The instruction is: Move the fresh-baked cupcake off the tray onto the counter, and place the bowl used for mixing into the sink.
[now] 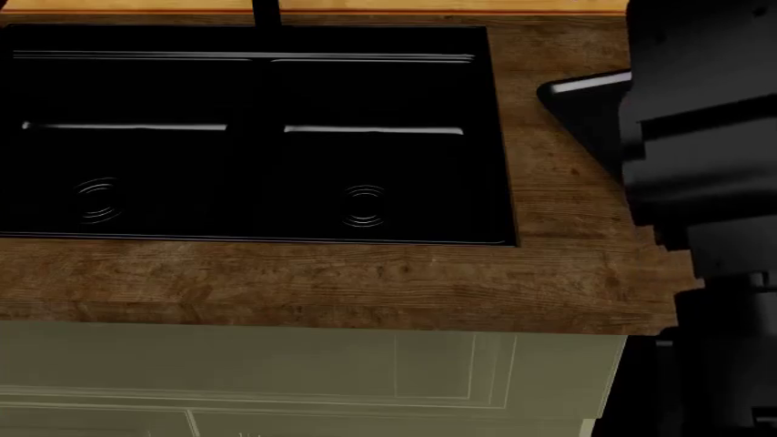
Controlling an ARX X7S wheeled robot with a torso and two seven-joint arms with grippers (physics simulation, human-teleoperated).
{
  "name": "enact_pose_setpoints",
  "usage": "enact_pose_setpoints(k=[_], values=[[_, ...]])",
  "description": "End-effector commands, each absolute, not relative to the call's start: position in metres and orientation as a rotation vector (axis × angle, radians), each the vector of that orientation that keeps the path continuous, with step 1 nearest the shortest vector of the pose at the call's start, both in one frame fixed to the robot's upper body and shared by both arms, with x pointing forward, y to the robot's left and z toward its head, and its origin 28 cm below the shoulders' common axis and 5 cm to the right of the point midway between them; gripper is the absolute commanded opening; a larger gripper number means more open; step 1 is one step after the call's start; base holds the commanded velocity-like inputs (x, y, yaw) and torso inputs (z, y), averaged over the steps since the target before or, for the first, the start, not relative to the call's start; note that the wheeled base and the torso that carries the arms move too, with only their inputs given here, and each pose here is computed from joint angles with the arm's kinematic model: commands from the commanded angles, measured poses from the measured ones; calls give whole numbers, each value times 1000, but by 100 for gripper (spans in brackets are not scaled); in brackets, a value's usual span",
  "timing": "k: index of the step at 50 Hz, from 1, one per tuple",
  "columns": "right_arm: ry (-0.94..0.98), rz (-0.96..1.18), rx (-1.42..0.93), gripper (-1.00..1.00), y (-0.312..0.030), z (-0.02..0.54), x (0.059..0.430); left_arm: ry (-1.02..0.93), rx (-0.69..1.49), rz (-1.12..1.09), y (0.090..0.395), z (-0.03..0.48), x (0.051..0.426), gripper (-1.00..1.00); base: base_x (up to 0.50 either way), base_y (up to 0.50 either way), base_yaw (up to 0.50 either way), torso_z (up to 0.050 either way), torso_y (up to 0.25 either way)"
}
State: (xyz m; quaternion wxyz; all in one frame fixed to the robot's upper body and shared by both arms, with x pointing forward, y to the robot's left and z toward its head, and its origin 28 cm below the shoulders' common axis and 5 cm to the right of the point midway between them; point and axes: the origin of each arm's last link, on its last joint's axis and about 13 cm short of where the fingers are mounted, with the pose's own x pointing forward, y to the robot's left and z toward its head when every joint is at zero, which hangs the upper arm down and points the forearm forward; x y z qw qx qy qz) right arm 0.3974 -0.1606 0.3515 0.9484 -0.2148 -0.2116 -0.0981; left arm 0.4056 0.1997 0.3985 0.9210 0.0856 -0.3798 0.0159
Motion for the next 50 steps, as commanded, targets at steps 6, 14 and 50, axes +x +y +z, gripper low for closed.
enact_pose_setpoints(k=[6,14,50], values=[[-496,-169,-444,100,-156,367,399,-815,184,4,197,402,405,100,0,0,0,0,0],[-462,-165,-454,100,-158,362,397,-803,181,4,197,400,406,100,0,0,0,0,0],[-447,-150,-459,100,-158,354,397,-780,169,-7,196,397,408,100,-117,-157,0,0,0]])
